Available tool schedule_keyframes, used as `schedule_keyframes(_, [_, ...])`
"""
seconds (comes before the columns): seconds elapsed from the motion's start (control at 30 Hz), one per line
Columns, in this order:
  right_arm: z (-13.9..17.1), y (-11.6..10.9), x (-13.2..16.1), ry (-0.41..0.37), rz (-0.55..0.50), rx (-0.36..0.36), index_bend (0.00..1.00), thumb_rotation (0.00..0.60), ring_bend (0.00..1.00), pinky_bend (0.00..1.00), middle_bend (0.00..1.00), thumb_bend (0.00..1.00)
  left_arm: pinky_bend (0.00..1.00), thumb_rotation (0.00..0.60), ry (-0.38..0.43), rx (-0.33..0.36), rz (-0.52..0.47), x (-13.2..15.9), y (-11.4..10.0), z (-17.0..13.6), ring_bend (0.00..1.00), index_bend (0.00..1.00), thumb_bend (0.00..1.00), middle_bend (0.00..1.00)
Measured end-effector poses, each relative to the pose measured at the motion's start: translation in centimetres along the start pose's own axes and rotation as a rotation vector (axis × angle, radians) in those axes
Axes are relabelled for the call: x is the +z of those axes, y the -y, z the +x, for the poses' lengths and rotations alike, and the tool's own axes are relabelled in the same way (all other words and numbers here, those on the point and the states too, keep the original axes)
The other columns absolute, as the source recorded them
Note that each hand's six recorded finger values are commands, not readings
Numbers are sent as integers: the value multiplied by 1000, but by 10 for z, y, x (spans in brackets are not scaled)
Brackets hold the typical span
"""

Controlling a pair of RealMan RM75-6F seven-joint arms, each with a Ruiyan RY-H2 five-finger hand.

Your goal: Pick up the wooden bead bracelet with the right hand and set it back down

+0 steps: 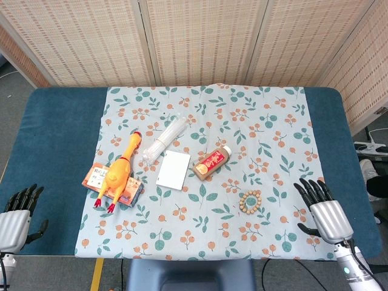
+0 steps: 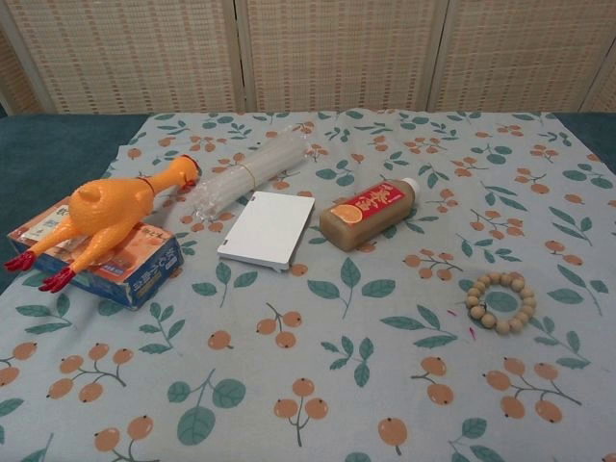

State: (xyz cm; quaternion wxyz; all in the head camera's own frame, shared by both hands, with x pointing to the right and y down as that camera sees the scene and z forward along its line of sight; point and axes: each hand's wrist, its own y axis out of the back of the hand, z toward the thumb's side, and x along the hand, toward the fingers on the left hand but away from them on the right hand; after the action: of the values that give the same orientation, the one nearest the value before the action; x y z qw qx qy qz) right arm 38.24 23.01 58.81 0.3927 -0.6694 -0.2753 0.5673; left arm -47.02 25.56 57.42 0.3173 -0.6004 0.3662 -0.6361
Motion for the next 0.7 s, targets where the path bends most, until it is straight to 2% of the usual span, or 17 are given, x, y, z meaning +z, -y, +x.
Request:
schedule_keyframes(0.2, [-1, 2, 5, -28, 2, 3, 0, 549, 0, 0, 0, 140, 86, 600, 2, -1, -2, 0, 0, 1, 0, 0, 412, 0])
schedule_keyframes(0.37, [-13, 14, 26, -160, 67, 17, 8, 555, 0, 0, 48, 170, 86, 600, 3, -2, -17, -2, -2, 1, 0, 0, 412, 0])
schedule_keyframes(0.47, [-26, 26, 41, -238, 124, 38, 65, 597, 0, 0, 121, 171, 87, 600, 6, -7, -17, -1, -1, 2, 0, 0, 412, 0])
schedule_keyframes(0.63, [-46, 47, 69, -347, 214, 57, 186, 600, 0, 0, 216, 188, 88, 600, 9, -8, -14, -1, -1, 1, 0, 0, 412, 0])
schedule_keyframes(0.7, [-50, 53, 75, -364, 224, 59, 227, 600, 0, 0, 248, 212, 88, 600, 10, -16, -12, -1, 1, 1, 0, 0, 410, 0])
